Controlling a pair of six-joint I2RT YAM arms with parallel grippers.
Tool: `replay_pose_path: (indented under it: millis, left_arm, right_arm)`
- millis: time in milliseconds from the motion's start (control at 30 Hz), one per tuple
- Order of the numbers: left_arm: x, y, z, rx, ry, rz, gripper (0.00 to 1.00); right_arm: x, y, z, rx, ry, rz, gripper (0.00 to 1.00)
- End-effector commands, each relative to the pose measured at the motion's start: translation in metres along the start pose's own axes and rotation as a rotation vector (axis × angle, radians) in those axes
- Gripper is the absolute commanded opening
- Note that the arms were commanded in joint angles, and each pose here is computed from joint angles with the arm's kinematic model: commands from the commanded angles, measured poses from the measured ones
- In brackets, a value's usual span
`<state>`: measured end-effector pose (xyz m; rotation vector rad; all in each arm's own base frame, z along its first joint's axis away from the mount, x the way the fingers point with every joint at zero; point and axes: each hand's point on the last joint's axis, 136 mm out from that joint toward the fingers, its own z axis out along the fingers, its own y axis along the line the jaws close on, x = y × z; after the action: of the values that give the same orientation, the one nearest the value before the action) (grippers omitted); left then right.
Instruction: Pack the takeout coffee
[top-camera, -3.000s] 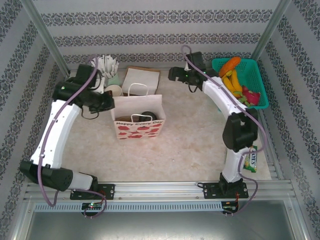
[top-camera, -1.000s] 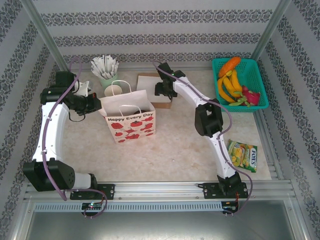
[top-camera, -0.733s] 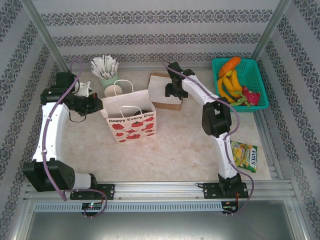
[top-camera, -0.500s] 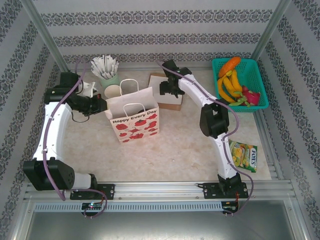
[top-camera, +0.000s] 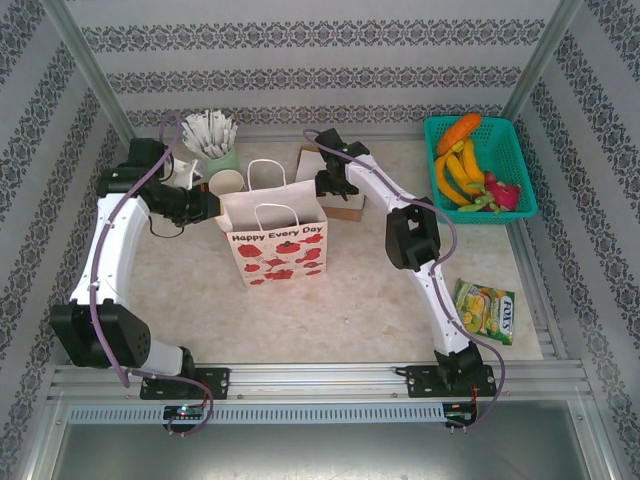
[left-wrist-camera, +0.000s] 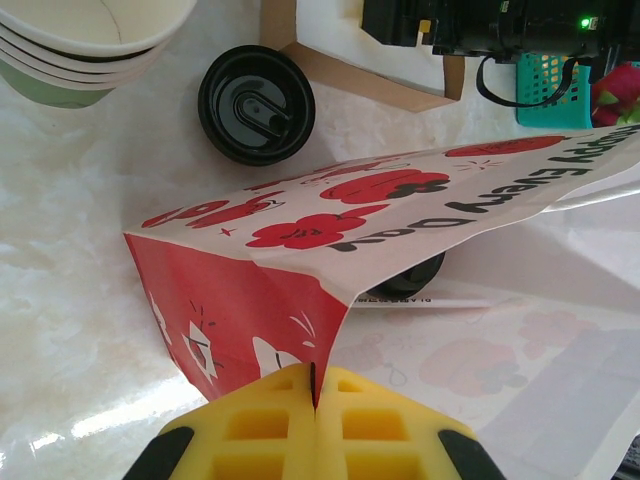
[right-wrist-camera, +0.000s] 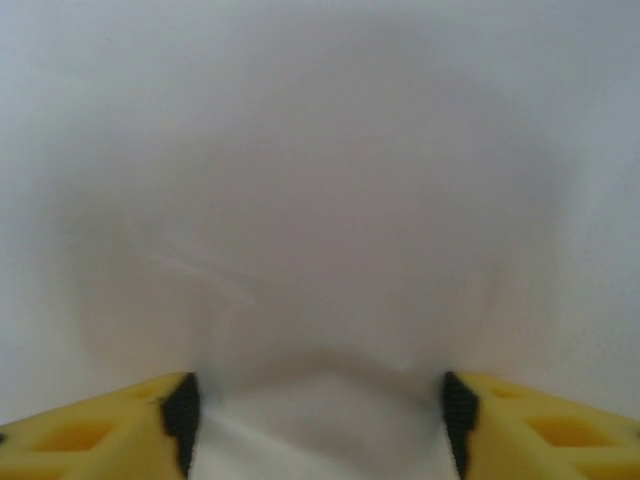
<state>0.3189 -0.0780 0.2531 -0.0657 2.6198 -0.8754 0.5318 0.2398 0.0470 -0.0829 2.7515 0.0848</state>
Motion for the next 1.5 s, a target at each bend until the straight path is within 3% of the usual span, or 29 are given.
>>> replay_pose_path:
  millis: [0, 333, 700, 1033, 1333, 1467]
  left_arm:
    - [-0.005, -0.001, 0.001, -0.006, -0.005, 0.025, 0.05]
    - [-0.006, 0.003, 0.005, -0.016, 0.012, 0.013, 0.05]
    - [-0.006, -0.002, 0.003, 0.008, 0.014, 0.009, 0.05]
    - [-0.003, -0.021, 0.021, 0.020, 0.069, 0.063, 0.05]
    - [-0.012, -0.038, 0.041, 0.033, 0.108, 0.112, 0.04]
    - [-0.017, -0.041, 0.050, 0.045, 0.118, 0.110, 0.04]
  right_arm:
    - [-0.008, -0.004, -0.009, 0.009, -0.020, -0.023, 0.55]
    - [-0.026, -0.013, -0.039, 0.054, -0.096, -0.064, 0.12]
    - [-0.003, -0.046, -0.044, 0.095, -0.050, -0.035, 0.03]
    - [0.034, -0.123, -0.038, 0.207, 0.037, 0.009, 0.00]
    - [0.050, -0.204, -0.057, 0.312, 0.061, 0.126, 0.00]
    - [0.045, -0.195, -0.069, 0.230, 0.027, 0.128, 0.00]
